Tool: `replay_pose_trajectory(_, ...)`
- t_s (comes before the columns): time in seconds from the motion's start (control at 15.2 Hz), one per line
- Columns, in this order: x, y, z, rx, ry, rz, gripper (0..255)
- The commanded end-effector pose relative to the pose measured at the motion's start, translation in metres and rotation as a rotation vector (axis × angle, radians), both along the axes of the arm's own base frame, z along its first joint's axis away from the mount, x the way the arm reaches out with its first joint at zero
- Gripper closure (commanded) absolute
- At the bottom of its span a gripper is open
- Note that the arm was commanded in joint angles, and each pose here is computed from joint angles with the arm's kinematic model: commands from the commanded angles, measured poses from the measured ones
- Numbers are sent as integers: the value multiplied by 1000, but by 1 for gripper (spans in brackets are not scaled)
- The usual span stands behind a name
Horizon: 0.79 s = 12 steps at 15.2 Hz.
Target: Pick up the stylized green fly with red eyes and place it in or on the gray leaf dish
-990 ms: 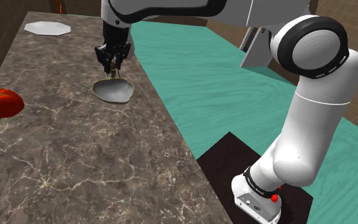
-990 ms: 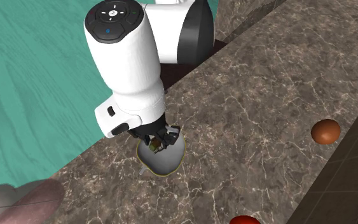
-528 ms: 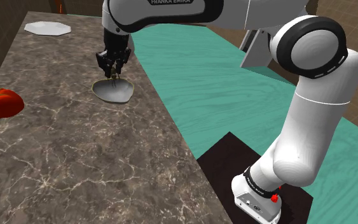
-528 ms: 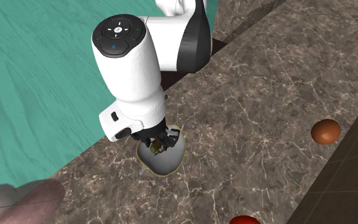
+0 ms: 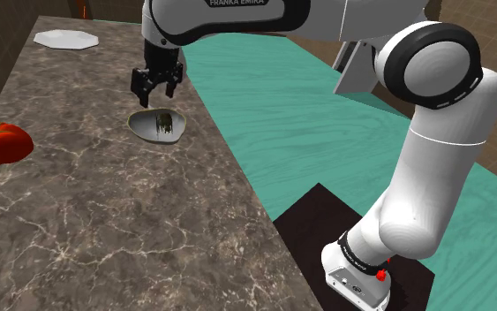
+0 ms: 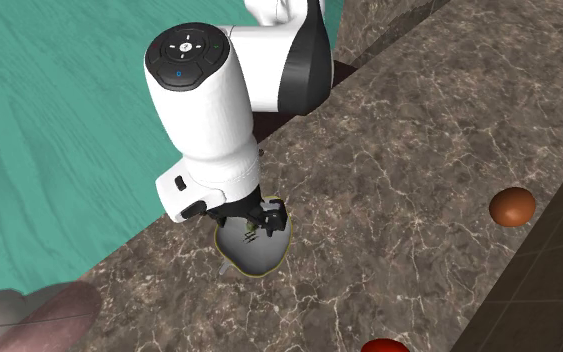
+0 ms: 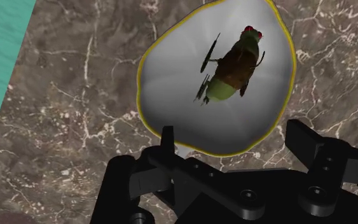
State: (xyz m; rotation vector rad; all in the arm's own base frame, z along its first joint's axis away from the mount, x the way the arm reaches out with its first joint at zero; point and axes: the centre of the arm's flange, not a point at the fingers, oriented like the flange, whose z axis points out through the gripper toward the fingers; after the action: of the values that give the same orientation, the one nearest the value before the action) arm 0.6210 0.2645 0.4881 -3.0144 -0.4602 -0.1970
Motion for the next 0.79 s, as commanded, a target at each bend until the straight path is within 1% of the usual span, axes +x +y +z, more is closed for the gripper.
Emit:
replay_pose_trajectory(0.0, 0, 0, 0, 0, 0, 0, 0)
replay_pose_trajectory(0.26, -6, -5, 49, 0, 0, 0, 0)
replay_pose_trajectory(0.73, -6, -5, 49, 0, 0, 0, 0)
